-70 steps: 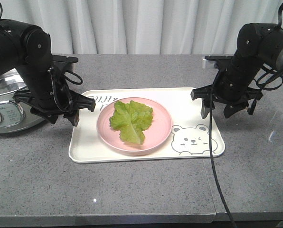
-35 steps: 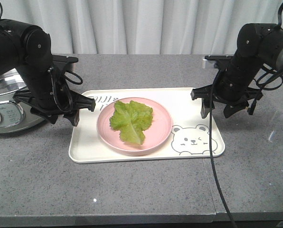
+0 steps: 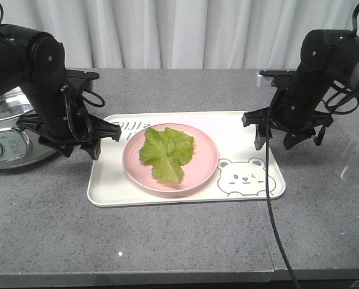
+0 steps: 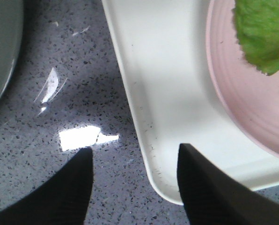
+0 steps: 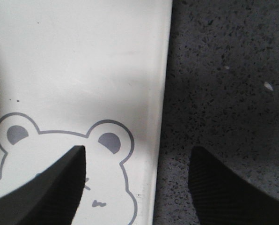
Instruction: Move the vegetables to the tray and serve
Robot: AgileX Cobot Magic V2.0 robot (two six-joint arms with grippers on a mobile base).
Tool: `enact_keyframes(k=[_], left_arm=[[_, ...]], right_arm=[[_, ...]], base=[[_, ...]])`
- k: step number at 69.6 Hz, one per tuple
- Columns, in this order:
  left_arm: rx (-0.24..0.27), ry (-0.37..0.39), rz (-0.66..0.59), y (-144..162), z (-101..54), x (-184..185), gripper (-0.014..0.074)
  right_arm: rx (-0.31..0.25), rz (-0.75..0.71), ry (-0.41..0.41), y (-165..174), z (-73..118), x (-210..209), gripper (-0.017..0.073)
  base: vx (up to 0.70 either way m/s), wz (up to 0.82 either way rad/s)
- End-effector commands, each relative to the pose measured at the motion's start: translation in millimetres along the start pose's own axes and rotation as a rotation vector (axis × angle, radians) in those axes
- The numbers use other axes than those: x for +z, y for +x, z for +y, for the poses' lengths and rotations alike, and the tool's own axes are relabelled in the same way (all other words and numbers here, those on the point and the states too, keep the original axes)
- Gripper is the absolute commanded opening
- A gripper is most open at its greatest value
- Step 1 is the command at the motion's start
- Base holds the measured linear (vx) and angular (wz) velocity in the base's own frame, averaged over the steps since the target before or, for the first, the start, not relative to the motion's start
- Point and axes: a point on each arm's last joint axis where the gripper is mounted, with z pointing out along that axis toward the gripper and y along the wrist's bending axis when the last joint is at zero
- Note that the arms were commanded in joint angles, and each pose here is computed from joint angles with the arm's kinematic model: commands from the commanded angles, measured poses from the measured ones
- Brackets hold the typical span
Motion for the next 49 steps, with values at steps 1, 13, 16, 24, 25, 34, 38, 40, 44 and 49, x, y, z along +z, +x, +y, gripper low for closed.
enact_keyframes(k=[1, 13, 16, 24, 25, 34, 38, 40, 44, 49], left_arm=[[-0.007, 0.014, -0.050, 2.9, -0.6, -24.1, 0.0397], [-0.007, 0.013, -0.049, 3.0, -0.6, -24.1, 0.0397], [-0.007, 0.013, -0.049, 3.0, -0.6, -24.1, 0.0397], [-0.007, 0.013, -0.049, 3.0, -0.6, -24.1, 0.0397], [-0.007, 0.013, -0.049, 3.0, -0.6, -24.1, 0.0397], [-0.007, 0.013, -0.049, 3.0, -0.6, -24.1, 0.0397], [-0.007, 0.013, -0.049, 3.0, -0.6, -24.1, 0.0397], [-0.007, 0.013, -0.049, 3.0, -0.6, -24.1, 0.0397], [-0.007, 0.013, -0.049, 3.0, -0.6, -24.1, 0.0397], [-0.007, 0.013, -0.049, 3.0, -0.6, -24.1, 0.0397]], right_arm=[[-0.013, -0.027, -0.006, 4.9, 1.6, -29.8, 0.0456], [-0.013, -0.027, -0.006, 4.9, 1.6, -29.8, 0.0456], [-0.013, -0.027, -0.006, 4.9, 1.6, -29.8, 0.0456], [-0.013, -0.027, -0.006, 4.9, 1.6, -29.8, 0.0456], [-0.013, -0.027, -0.006, 4.9, 1.6, -29.8, 0.0456], [-0.013, -0.027, -0.006, 4.9, 1.6, -29.8, 0.0456], [-0.013, -0.027, -0.007, 4.9, 1.6, -29.8, 0.0456], [-0.013, -0.027, -0.007, 4.9, 1.6, -29.8, 0.0456], [-0.013, -0.027, -0.007, 4.9, 1.6, -29.8, 0.0456], [-0.013, -0.027, -0.007, 4.9, 1.6, -29.8, 0.0456]], base=[[0.00, 0.00], [0.00, 0.00], [0.00, 0.00], [0.00, 0.00], [0.00, 0.00], [0.00, 0.00], [0.00, 0.00], [0.00, 0.00], [0.00, 0.00], [0.00, 0.00]])
